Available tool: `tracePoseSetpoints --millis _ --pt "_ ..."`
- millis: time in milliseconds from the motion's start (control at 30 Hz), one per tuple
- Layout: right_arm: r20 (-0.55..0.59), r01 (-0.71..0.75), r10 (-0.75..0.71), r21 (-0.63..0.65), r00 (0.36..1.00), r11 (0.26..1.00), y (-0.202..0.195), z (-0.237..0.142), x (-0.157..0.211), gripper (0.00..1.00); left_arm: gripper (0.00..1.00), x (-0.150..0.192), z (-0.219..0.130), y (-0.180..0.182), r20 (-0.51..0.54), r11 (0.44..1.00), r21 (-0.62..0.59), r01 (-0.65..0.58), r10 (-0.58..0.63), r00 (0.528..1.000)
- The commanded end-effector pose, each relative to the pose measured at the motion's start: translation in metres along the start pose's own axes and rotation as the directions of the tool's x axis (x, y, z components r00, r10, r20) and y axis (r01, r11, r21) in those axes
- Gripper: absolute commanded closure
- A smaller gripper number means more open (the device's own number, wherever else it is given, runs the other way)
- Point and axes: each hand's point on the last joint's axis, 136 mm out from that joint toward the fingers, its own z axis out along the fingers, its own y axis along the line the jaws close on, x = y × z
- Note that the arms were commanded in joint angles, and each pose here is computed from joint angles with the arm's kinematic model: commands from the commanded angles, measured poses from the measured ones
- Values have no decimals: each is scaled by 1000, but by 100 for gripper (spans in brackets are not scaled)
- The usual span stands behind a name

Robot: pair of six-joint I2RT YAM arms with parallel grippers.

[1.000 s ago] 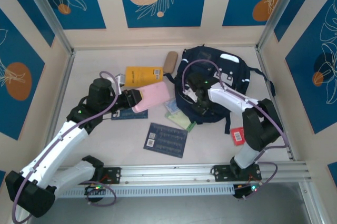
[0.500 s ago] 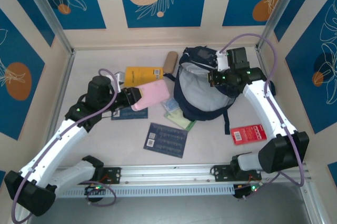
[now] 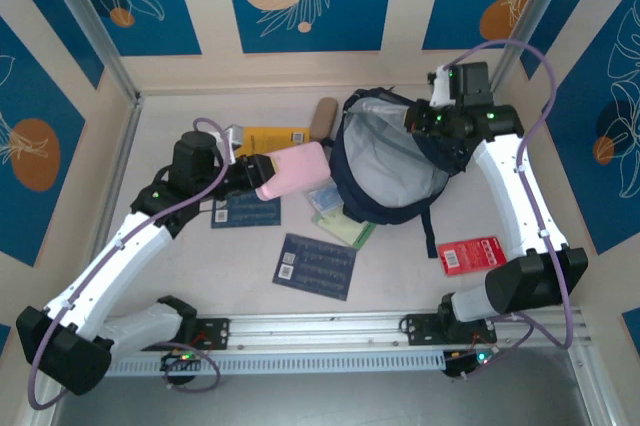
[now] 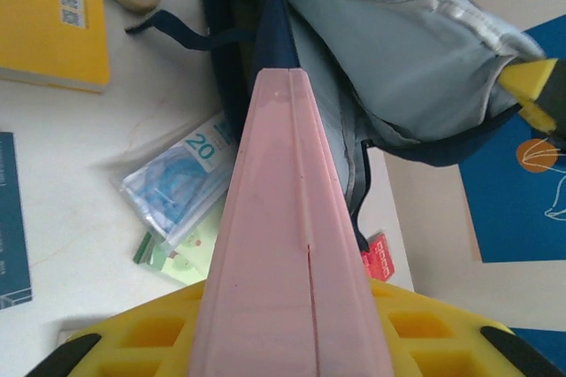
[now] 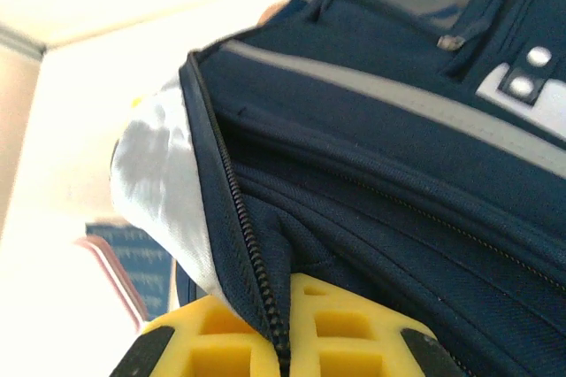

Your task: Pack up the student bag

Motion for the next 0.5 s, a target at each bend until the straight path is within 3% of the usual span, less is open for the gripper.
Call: tracePoseSetpoints --millis 0,467 --pt "120 -99 110 -99 987 990 25 -37 -48 100 79 -26 -11 -41 60 991 132 -32 24 998" --pt "144 -285 284 -18 948 958 22 -44 -65 100 78 -64 -53 -79 190 982 94 -161 141 971"
